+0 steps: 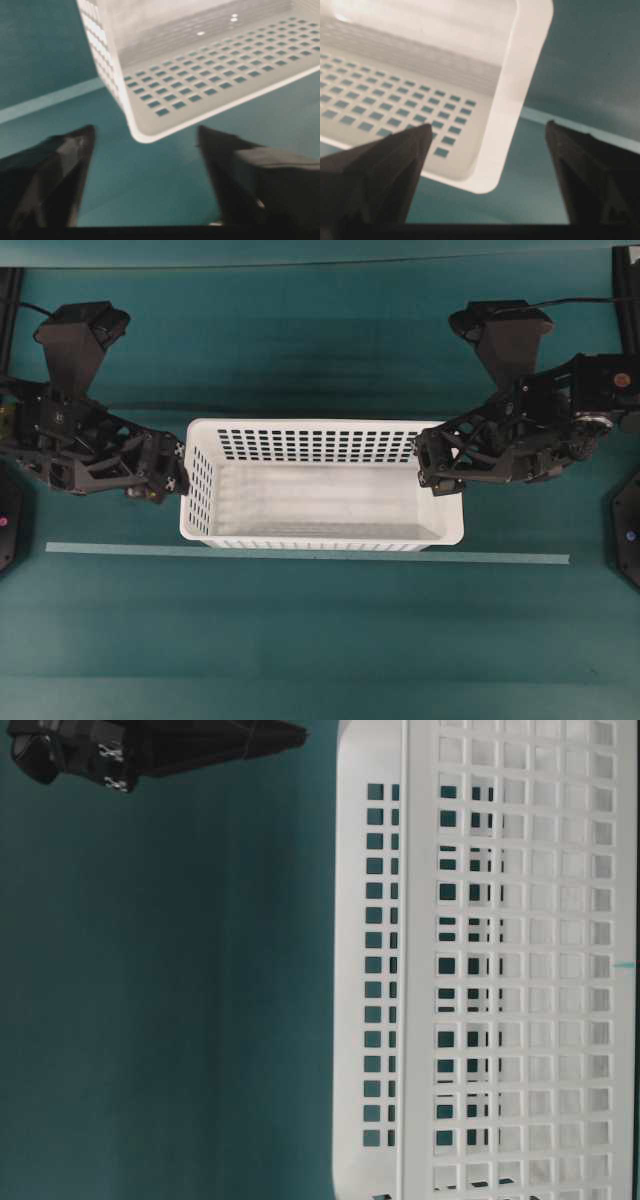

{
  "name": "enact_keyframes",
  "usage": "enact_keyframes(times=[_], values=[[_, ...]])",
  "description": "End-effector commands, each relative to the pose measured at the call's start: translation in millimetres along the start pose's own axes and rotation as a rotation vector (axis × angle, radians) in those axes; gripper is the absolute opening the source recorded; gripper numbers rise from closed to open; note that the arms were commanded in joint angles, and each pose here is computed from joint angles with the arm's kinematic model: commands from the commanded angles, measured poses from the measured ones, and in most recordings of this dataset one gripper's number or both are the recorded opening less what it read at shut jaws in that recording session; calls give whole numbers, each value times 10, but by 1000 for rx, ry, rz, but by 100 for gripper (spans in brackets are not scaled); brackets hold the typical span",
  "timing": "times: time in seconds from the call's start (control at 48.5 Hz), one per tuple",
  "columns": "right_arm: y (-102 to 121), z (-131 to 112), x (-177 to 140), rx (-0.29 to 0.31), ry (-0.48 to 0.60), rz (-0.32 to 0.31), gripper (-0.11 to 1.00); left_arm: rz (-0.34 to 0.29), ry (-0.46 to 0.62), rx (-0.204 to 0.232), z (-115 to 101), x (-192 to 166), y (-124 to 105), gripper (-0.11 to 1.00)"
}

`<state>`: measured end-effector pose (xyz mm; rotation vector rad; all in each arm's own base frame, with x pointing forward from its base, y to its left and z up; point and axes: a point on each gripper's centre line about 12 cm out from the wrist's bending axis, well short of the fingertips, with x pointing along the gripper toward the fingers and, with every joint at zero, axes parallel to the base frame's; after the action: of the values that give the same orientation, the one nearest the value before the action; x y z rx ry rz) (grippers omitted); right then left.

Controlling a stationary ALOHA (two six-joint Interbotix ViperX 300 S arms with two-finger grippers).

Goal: Lift the white basket with both hands.
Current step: 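Lower both open grippers over the basket's end rims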

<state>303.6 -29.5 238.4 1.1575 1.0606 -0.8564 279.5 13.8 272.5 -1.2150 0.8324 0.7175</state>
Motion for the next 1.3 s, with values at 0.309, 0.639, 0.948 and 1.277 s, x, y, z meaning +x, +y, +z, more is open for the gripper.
enact_keyframes(times=[0.309, 0.639, 0.948, 1.277], values=[[-46, 14, 130, 85, 12, -38, 96, -20, -13, -11, 53, 193, -65, 91], [-77, 10, 366, 119, 16, -64, 96, 73, -1, -34, 92, 470, 70, 91], [-76, -7, 687, 121, 33, -110, 96, 138, 12, -63, 86, 847, 169, 91], [-80, -1, 951, 130, 30, -98, 96, 120, 6, -112, 71, 1084, 238, 91]])
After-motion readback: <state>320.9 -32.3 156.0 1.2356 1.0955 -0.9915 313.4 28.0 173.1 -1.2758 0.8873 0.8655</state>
